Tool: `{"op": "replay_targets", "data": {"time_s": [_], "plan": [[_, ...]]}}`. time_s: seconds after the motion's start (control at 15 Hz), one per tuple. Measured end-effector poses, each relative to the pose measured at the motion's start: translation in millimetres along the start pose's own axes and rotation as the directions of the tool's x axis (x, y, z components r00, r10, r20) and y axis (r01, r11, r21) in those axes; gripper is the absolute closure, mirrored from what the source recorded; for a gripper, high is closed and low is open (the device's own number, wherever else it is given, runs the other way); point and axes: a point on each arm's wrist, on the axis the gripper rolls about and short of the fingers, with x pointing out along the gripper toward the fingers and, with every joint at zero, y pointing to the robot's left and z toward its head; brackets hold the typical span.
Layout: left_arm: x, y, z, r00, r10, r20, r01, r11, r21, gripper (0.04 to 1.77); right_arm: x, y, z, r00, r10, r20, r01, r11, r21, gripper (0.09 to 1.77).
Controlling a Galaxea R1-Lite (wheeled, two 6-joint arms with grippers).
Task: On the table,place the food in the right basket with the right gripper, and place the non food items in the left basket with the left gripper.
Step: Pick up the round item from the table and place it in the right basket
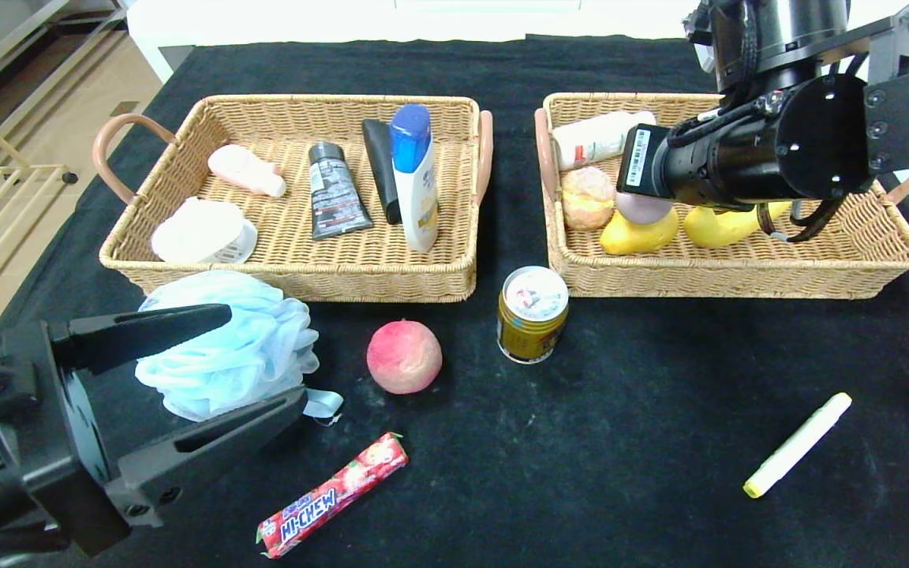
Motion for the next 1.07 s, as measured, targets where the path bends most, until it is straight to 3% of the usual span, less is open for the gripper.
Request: {"op": "replay_targets", "data": {"time_s": [0.2, 0.47, 0.8, 1.07], "plan": [[0.4, 0.1, -0.2, 1.0, -0.001, -0.001, 0.001, 1.0, -0.001, 0.09, 0.6, 0.1, -0.7, 1.0, 0.0, -0.004, 0.0, 1.0, -0.003, 0.85], [0.7, 0.1, -0.4, 1.0, -0.001, -0.003, 0.001, 1.0, -0.001, 0.09, 0.6, 0.1, -0.8, 1.0, 0.001, -0.005, -0.001, 1.0, -0.01, 0.57], [0.9, 0.2, -0.1, 1.0, 0.0, -0.003, 0.0, 1.0, -0.001, 0.09, -4.2, -1.0, 0.0, 1.0, 0.004, -0.01, -0.005, 1.0, -0.017, 0.37], [0.9, 0.2, -0.1, 1.0, 0.0, -0.003, 0.0, 1.0, -0.001, 0.09, -27.8, 5.1, -11.3, 0.997, 0.048, -0.067, -0.052, 0.997, -0.057, 0.29]]}}
